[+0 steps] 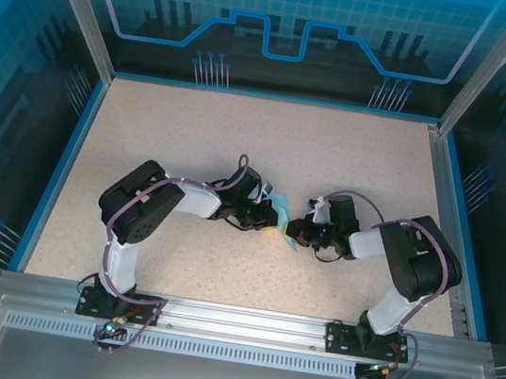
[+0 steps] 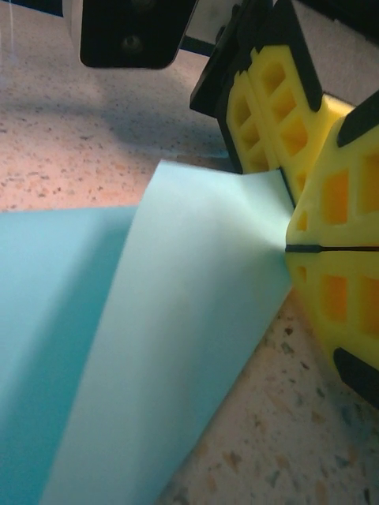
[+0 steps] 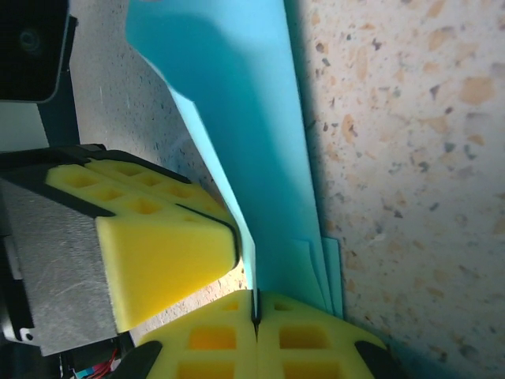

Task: Fold a paper plane with a square sheet of paper (pick it up from the middle)
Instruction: Fold the wing for the fifth time at the center of the table.

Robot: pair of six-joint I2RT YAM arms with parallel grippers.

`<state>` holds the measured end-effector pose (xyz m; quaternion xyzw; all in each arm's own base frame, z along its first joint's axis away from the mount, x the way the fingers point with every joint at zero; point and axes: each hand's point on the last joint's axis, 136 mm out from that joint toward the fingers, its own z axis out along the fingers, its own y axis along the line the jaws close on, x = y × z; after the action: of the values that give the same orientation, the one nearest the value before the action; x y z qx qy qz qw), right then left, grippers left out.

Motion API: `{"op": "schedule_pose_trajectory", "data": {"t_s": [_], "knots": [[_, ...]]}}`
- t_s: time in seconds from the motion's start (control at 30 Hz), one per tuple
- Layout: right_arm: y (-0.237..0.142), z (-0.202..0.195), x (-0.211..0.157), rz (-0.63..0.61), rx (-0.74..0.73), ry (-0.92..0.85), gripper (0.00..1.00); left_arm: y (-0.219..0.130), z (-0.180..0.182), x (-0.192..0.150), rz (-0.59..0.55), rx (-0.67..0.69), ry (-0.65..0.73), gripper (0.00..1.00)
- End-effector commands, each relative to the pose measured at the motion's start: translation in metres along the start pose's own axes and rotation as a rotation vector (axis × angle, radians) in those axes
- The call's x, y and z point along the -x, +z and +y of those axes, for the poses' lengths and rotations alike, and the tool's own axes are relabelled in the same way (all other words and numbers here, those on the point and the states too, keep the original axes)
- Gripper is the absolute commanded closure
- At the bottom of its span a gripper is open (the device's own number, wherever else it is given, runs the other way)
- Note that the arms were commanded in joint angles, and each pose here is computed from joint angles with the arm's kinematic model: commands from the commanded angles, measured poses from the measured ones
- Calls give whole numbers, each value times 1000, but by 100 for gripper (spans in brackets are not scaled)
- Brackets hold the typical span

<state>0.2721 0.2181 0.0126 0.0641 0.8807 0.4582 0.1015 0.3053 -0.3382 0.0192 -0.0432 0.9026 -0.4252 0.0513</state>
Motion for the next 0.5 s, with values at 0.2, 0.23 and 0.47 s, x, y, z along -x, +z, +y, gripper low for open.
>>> {"op": "schedule_pose_trajectory", "data": {"t_s": [0.2, 0.23, 0.47], "knots": [[1, -46, -14, 27, -152, 115, 100, 8, 8, 1, 5, 48, 17, 95], [1, -46, -14, 27, -152, 115, 100, 7, 9, 2, 4, 57, 15, 95], [-2, -36, -10, 36, -146, 84, 99, 7, 26, -1, 21, 157, -28, 96]]}}
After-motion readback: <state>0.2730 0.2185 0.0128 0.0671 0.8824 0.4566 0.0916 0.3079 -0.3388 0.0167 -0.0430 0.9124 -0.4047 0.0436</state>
